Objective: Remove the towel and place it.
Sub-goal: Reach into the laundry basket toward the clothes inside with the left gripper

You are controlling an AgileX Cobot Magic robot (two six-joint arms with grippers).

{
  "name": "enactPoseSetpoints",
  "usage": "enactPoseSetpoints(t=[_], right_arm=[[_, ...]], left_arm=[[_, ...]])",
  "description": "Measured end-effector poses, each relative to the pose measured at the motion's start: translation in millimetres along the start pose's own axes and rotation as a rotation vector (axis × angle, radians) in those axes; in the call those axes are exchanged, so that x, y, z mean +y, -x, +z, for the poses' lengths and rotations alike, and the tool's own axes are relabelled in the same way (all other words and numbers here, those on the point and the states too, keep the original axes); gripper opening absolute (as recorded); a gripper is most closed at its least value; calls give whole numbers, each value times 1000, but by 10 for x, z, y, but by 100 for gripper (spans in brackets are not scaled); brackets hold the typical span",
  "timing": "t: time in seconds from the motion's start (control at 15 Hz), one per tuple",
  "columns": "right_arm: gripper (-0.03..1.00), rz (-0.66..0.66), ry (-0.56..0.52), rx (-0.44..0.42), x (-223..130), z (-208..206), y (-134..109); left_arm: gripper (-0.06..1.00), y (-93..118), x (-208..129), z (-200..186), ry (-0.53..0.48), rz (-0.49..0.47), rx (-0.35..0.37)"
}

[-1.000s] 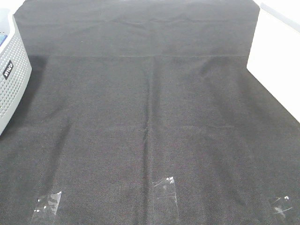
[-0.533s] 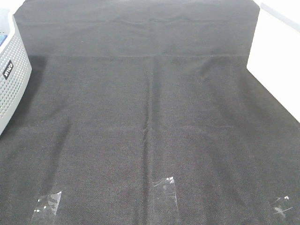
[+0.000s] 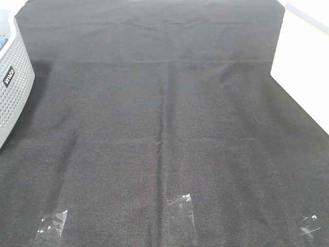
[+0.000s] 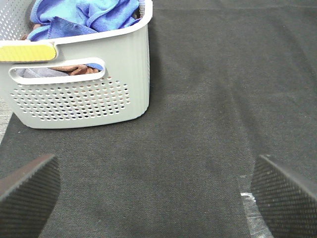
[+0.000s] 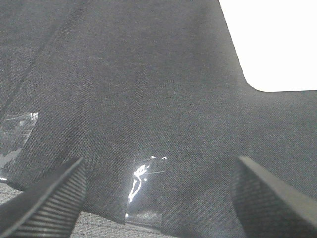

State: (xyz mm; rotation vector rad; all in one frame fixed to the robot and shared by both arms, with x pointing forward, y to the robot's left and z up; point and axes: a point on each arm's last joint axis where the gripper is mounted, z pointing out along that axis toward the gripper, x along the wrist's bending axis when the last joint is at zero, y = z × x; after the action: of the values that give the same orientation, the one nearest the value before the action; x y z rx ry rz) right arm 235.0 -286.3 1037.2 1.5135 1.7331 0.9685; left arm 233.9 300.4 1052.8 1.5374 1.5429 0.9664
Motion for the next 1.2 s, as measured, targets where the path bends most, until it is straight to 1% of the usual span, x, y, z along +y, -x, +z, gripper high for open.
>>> enactPoseSetpoints(t=[1.2], right_arm=[[77,0,0,0,0,0,0]], left_arm=[[99,-1,0,0,0,0,1]])
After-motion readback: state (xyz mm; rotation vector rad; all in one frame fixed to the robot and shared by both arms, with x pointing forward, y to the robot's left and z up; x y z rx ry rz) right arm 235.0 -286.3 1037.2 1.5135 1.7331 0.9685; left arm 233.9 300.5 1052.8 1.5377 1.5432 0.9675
